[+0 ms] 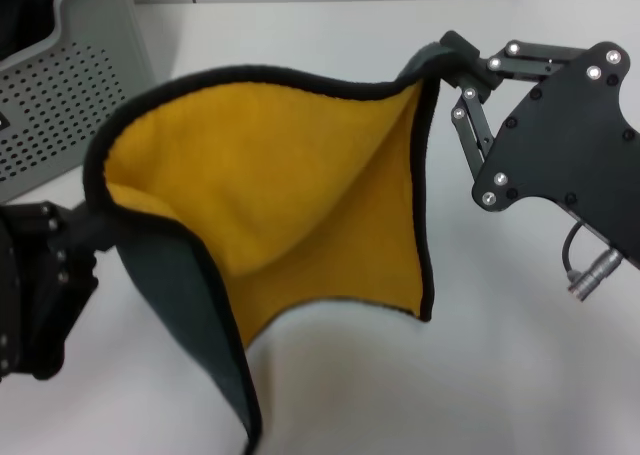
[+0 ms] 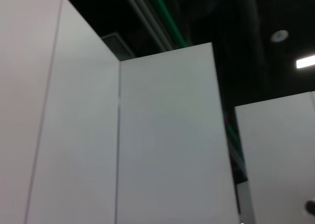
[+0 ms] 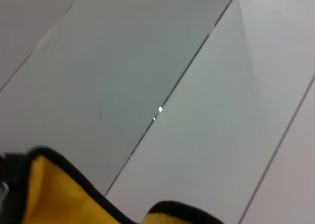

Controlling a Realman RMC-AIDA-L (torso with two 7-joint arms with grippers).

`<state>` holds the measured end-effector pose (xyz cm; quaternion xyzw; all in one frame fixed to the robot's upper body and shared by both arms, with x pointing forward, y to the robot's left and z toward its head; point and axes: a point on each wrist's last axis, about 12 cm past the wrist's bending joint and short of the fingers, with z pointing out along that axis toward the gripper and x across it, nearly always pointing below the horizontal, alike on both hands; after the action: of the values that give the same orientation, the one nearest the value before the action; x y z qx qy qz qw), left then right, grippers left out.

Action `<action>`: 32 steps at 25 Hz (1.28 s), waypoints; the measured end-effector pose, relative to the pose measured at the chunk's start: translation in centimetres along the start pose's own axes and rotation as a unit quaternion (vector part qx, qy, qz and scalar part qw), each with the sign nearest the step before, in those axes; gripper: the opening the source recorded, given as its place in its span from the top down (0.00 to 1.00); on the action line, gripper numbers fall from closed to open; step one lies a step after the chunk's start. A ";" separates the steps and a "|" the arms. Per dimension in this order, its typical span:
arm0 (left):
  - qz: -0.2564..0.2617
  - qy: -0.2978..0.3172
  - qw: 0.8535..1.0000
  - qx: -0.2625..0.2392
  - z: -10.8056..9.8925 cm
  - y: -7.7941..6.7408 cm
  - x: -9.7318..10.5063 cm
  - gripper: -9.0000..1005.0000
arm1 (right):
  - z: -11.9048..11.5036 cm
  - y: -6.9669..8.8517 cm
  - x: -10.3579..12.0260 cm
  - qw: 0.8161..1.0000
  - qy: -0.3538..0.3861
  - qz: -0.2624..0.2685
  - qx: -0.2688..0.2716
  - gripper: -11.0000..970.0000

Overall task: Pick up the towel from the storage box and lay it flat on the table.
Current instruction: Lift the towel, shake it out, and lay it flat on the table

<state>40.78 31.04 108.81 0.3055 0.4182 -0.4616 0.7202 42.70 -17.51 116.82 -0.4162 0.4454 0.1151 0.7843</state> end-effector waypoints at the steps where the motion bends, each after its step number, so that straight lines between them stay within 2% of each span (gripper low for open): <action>1: -0.002 0.000 1.000 0.006 0.1 0.0 0.0 0.99 | 0.0 -0.2 0.4 1.000 0.006 0.011 -0.001 0.97; 4: -0.007 0.002 1.000 0.020 0.4 -0.1 0.2 0.99 | 0.1 -0.8 1.7 0.999 0.017 0.049 -0.014 0.97; 7: -0.011 0.001 1.000 0.023 0.6 -0.2 0.3 0.99 | 0.2 -2.2 2.7 0.994 0.014 0.104 -0.040 0.97; 10: -0.017 0.000 0.999 0.034 0.8 -0.4 0.4 0.99 | -0.3 -3.1 2.7 0.989 -0.003 0.134 -0.057 0.97; 17: -0.035 0.013 0.997 0.064 0.8 -1.2 0.7 0.99 | -2.8 -3.0 1.9 0.983 -0.055 0.155 -0.081 0.97; 22: -0.043 0.024 0.996 0.079 0.5 -1.4 0.7 0.99 | -5.2 -3.6 1.9 0.973 -0.081 0.192 -0.098 0.97; 27: -0.049 0.039 0.992 0.106 0.6 -1.3 0.8 0.99 | -7.3 -4.9 3.4 0.959 -0.090 0.247 -0.103 0.97; 32: -0.062 0.053 0.988 0.131 0.9 -0.7 0.8 0.99 | -8.9 -6.8 4.9 0.935 -0.123 0.303 -0.134 0.97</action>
<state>40.61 29.64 108.47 0.3946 0.4101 -0.5389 0.6210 43.94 -29.42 114.39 -0.3451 0.4311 0.4565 0.6976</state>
